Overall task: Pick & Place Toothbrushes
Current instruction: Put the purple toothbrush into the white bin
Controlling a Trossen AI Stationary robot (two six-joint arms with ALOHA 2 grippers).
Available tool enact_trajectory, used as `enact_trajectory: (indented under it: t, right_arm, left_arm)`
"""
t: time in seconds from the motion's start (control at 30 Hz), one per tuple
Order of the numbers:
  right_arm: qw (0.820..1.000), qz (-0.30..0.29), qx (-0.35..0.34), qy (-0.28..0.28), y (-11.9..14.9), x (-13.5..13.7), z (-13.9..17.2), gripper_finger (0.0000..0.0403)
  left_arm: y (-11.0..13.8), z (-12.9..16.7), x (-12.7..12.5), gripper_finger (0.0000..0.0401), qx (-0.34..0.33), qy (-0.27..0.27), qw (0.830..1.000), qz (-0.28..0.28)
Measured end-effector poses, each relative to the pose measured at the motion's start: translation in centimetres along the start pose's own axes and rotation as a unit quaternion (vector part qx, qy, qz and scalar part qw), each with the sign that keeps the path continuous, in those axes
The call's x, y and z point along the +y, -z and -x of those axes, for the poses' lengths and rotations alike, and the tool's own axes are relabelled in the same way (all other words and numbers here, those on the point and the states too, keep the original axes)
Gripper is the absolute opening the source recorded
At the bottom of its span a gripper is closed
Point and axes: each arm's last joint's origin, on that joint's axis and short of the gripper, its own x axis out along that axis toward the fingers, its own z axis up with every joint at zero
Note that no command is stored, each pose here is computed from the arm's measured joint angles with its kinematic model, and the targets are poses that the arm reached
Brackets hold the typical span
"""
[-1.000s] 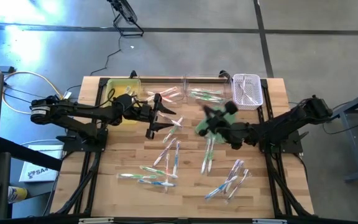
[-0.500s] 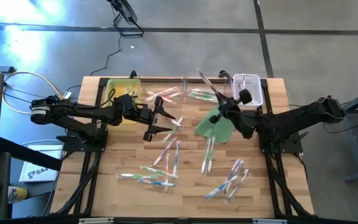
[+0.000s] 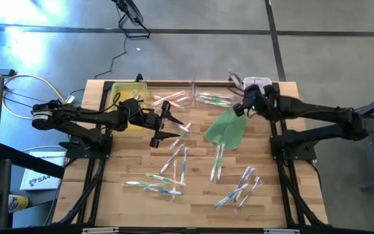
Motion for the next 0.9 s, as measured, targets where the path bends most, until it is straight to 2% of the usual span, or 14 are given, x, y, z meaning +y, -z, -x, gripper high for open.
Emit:
enact_trajectory:
  t: [0.2, 0.43, 0.73, 0.9]
  right_arm:
    - [0.992, -0.046, 0.107, 0.043, 0.5, -2.9, -1.2, 0.0008]
    - [0.973, -0.076, 0.213, 0.052, 1.1, -4.5, -3.0, 0.0008]
    - [0.945, -0.063, 0.311, 0.078, 1.7, -5.1, -6.7, 0.0008]
    - [0.937, -0.044, 0.330, 0.110, 1.9, -5.2, -8.4, 0.0011]
  left_arm:
    - [0.1, 0.0, 0.0, 0.0212, 0.007, 0.001, 1.000, 0.000]
    - [0.5, 0.0, -0.1, 0.0212, 0.027, 0.004, 1.000, 0.009]
    - [0.7, 0.0, -0.1, 0.0212, 0.034, 0.006, 0.999, 0.013]
    - [0.8, 0.0, -0.1, 0.0212, 0.037, 0.006, 0.999, 0.014]
